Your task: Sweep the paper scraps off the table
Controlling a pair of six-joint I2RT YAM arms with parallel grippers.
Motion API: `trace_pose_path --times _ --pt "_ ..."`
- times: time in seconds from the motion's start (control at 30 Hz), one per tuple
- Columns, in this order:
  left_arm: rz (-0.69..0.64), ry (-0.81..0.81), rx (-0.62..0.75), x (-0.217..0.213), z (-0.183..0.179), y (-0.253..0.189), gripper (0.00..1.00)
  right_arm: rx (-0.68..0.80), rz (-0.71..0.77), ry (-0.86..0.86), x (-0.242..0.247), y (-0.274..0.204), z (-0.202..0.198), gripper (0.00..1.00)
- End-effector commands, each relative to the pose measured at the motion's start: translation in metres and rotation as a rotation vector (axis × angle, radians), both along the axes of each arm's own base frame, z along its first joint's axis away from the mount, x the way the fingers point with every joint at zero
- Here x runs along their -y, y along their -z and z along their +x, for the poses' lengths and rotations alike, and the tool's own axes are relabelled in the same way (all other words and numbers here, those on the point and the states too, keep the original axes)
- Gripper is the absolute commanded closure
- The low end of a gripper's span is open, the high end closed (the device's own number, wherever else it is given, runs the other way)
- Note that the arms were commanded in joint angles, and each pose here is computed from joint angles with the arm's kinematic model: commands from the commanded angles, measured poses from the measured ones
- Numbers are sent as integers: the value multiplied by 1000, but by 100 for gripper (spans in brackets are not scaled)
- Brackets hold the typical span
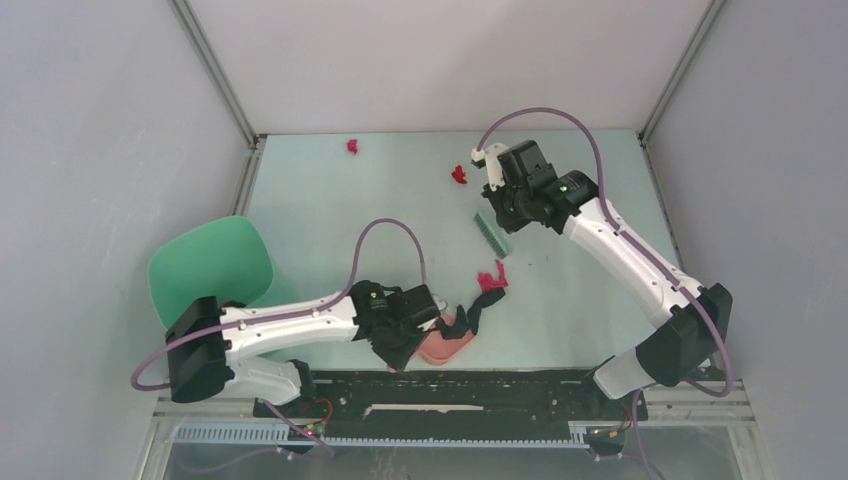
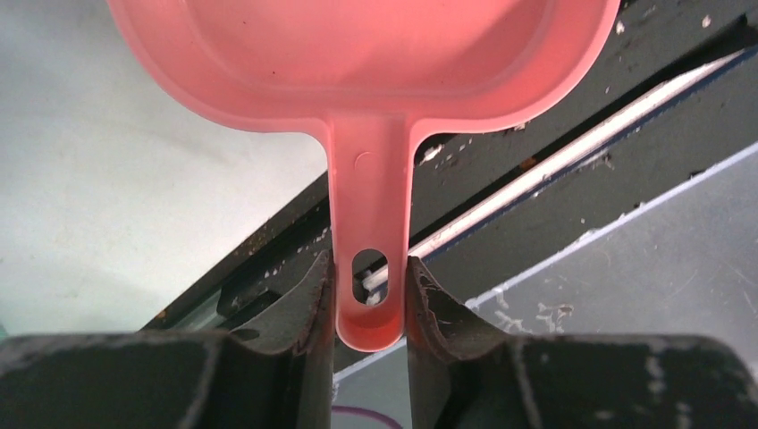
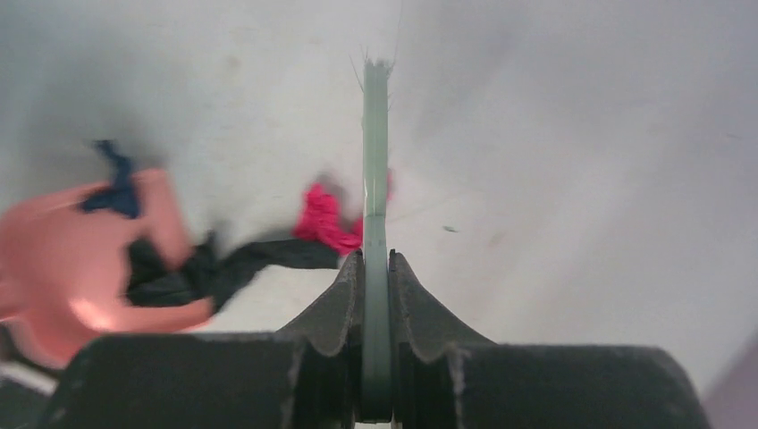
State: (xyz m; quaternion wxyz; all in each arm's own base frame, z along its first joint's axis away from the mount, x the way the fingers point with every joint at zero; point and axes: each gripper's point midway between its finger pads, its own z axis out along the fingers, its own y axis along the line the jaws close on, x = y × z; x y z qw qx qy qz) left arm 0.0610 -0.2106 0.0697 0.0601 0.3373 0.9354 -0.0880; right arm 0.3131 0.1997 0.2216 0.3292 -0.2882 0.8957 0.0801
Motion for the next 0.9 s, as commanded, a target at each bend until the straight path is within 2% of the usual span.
trace_pose_path --times 0.0,0.13,0.33,0.67,0.77,0.87 --pt "-11 47 -17 -9 -8 -22 100 146 -267 100 58 -3 20 100" --pt "-7 71 -36 -11 -12 -23 100 47 -329 105 67 31 10 100" --pt "-2 120 -38 -3 -9 -17 100 -164 -235 31 33 67 -25 100" --pt "11 124 -10 17 6 -7 100 -453 110 -179 -37 65 -85 100" --pt "-2 116 20 26 13 -6 100 -500 170 -222 -48 57 -99 100" --pt "-13 107 58 35 23 -9 100 -484 173 -225 -48 53 -99 100"
